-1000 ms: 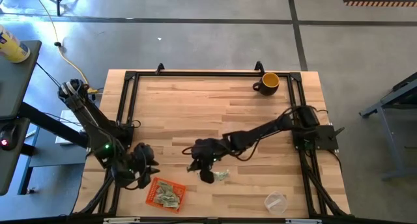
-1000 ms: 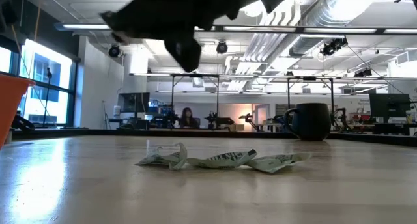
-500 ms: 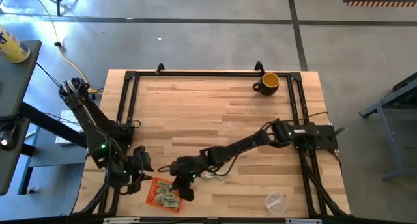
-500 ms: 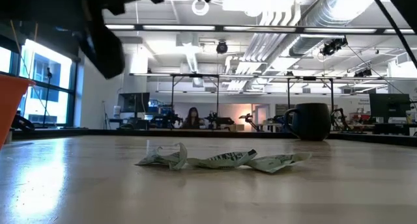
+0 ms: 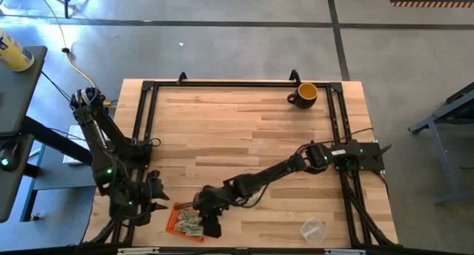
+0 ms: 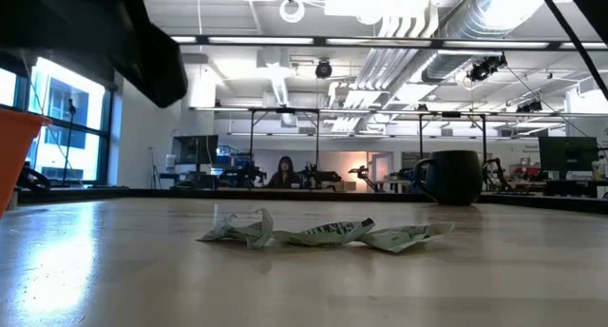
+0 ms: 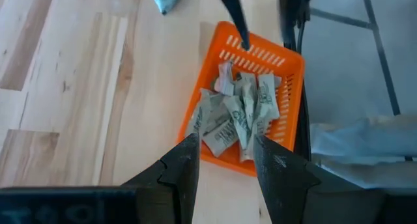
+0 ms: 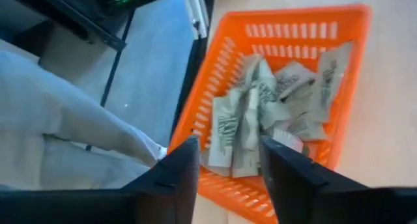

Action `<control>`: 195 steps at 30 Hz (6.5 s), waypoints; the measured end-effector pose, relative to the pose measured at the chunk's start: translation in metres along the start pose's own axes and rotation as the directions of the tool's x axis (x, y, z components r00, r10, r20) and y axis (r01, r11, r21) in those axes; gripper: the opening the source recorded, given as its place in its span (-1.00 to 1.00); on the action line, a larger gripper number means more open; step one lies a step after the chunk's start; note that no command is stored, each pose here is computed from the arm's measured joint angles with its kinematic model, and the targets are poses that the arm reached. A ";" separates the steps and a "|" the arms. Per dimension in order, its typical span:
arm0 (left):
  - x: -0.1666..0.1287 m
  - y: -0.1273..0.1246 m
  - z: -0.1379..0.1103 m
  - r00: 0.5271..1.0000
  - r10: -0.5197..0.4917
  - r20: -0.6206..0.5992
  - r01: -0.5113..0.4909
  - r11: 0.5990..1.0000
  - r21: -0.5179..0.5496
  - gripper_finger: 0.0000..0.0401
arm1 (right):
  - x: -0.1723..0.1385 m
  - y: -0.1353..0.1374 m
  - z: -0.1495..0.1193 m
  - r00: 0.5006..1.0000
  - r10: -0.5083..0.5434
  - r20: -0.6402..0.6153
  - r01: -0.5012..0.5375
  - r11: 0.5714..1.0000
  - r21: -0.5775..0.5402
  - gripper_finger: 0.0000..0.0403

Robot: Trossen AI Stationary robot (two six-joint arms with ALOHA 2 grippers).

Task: Pick and place items into bin
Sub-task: Put the left white stevia packet into the orange bin, then adjust the orange bin, then put the right white stevia packet into the orange bin

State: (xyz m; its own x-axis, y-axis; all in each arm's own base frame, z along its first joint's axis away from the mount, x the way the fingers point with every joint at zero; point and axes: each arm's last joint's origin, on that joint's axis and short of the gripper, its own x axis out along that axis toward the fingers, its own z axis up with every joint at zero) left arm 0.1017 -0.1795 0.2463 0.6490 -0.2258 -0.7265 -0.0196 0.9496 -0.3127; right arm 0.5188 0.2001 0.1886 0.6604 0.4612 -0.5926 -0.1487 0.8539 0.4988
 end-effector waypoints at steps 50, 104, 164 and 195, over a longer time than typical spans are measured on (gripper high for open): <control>0.018 -0.012 -0.005 1.000 0.006 0.020 -0.004 0.995 -0.100 -0.11 | -0.023 -0.041 -0.060 0.795 -0.450 -0.407 0.477 0.878 -0.038 -0.92; 0.004 -0.028 -0.016 0.984 -0.063 0.169 0.106 0.959 -0.261 -0.11 | -0.070 0.047 -0.057 0.673 -0.635 -0.379 0.578 0.771 -0.265 -0.36; 0.088 -0.007 -0.035 0.957 -0.164 -0.240 0.127 0.979 -0.160 -0.11 | -0.070 0.121 -0.068 0.865 -0.481 -0.144 0.498 0.858 0.128 -0.36; 0.025 0.007 -0.049 0.970 -0.079 -0.229 -0.020 0.916 -0.401 -0.11 | -0.059 0.041 -0.022 0.676 -0.602 0.426 0.659 0.752 0.018 -0.93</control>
State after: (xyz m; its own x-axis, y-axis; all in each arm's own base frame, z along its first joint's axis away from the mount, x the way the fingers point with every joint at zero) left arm 0.0806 -0.1890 0.1963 0.4571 -0.3439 -0.8203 -0.3362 0.7870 -0.5173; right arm 0.4573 0.2126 0.2303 0.8491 -0.3050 -0.4313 0.3365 0.9417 -0.0035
